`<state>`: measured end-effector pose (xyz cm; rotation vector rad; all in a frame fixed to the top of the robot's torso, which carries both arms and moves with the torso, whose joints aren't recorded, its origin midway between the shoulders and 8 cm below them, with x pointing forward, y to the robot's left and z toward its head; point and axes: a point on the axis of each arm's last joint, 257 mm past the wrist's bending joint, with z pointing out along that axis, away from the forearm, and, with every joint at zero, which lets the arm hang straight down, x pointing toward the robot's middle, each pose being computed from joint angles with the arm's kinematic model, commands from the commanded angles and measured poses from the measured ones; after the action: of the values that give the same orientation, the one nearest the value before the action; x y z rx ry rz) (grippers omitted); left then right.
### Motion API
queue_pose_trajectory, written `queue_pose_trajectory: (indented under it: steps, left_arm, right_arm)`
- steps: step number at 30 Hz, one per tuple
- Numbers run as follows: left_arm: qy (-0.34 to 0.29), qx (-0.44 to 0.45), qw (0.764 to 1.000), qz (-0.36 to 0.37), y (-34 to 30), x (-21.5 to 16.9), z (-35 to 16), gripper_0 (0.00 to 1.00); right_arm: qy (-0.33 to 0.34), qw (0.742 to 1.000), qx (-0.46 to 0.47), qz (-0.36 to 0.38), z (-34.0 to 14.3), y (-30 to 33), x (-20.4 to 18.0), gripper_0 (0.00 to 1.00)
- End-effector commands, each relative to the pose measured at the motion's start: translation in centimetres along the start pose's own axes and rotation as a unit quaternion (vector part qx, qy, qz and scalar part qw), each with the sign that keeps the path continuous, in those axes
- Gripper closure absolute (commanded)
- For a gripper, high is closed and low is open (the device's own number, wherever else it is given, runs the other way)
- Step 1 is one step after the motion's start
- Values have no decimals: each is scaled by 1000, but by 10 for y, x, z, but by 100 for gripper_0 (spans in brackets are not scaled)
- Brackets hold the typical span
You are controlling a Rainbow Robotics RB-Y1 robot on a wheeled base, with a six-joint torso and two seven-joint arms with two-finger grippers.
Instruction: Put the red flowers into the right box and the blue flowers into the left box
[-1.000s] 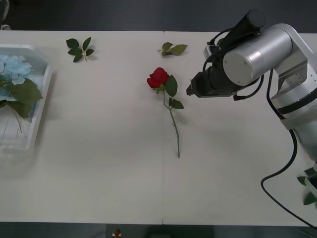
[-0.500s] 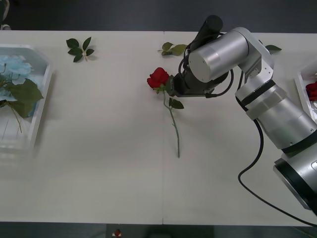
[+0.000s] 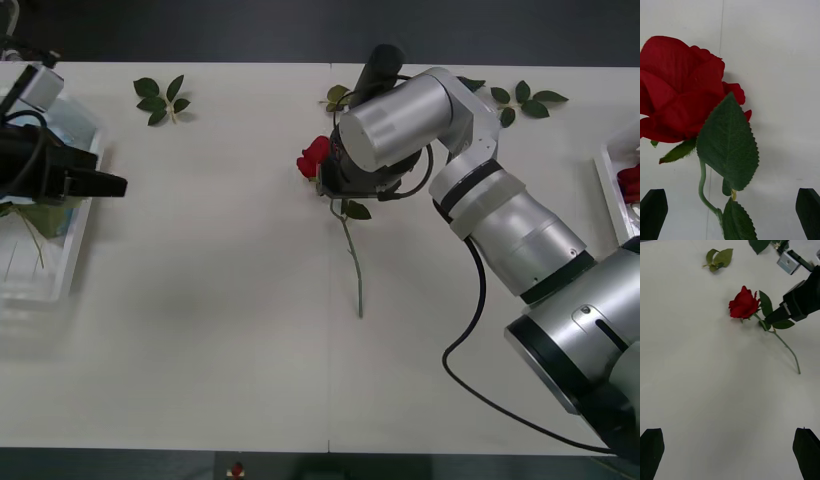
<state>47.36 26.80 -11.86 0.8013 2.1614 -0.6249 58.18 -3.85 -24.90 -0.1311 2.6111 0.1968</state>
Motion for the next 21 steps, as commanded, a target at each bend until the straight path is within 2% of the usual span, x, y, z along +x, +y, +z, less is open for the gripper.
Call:
queue_pose_trajectory:
  steps: [1,6,11,17,21]
  left_arm:
    - [-18,17,997,70,-20,-7,19,0]
    - [-41,91,992,83,-63,13,55,0]
    - [-82,168,974,126,-109,17,62,0]
    - [-128,253,958,39,-152,1,51,0]
    - [-148,278,949,26,-169,-16,37,0]
  right_arm:
    - [-22,1000,-6,-6,-7,24,-20,0]
    - [-23,1000,2,-10,5,26,-20,0]
    - [-20,1000,11,-12,19,23,-14,0]
    - [-19,1000,15,-20,28,22,-8,0]
    - [-18,1000,12,-19,28,25,-7,0]
